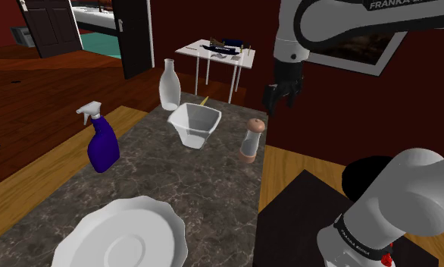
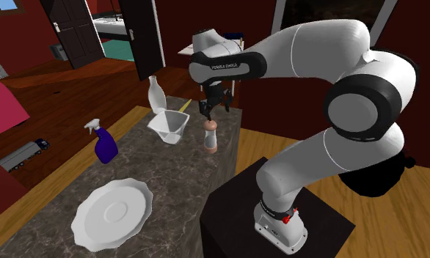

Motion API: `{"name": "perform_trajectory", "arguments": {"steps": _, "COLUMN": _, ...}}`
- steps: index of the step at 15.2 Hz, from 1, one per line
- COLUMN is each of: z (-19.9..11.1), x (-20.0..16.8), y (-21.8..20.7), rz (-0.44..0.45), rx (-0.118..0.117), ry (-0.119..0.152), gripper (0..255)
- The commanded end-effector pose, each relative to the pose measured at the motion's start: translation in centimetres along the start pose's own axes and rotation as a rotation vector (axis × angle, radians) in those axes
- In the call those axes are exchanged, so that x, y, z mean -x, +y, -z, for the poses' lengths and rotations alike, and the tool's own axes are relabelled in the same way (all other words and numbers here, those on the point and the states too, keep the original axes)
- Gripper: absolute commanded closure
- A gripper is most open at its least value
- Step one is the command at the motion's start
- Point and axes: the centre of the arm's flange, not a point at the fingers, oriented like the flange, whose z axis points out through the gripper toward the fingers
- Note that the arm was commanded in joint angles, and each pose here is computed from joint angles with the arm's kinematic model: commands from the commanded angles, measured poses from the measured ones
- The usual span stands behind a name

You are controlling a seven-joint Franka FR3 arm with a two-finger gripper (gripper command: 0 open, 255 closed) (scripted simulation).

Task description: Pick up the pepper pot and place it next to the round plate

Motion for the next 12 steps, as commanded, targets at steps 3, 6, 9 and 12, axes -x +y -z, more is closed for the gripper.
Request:
{"name": "perform_trajectory", "arguments": {"steps": 3, "z": -3.6, "x": -3.8, "y": -1.8, "rz": 0.002, "rx": 0.026, "ry": 0.0, "gripper": 0}}
{"name": "perform_trajectory", "arguments": {"steps": 6, "z": -5.5, "x": -6.0, "y": -2.7, "rz": 0.002, "rx": 0.041, "ry": -0.001, "gripper": 0}}
{"name": "perform_trajectory", "arguments": {"steps": 9, "z": -7.1, "x": -6.0, "y": -2.7, "rz": 0.002, "rx": 0.041, "ry": -0.001, "gripper": 0}}
{"name": "perform_trajectory", "arguments": {"steps": 12, "z": -8.7, "x": -6.0, "y": -2.6, "rz": 0.002, "rx": 0.041, "ry": -0.001, "gripper": 0}}
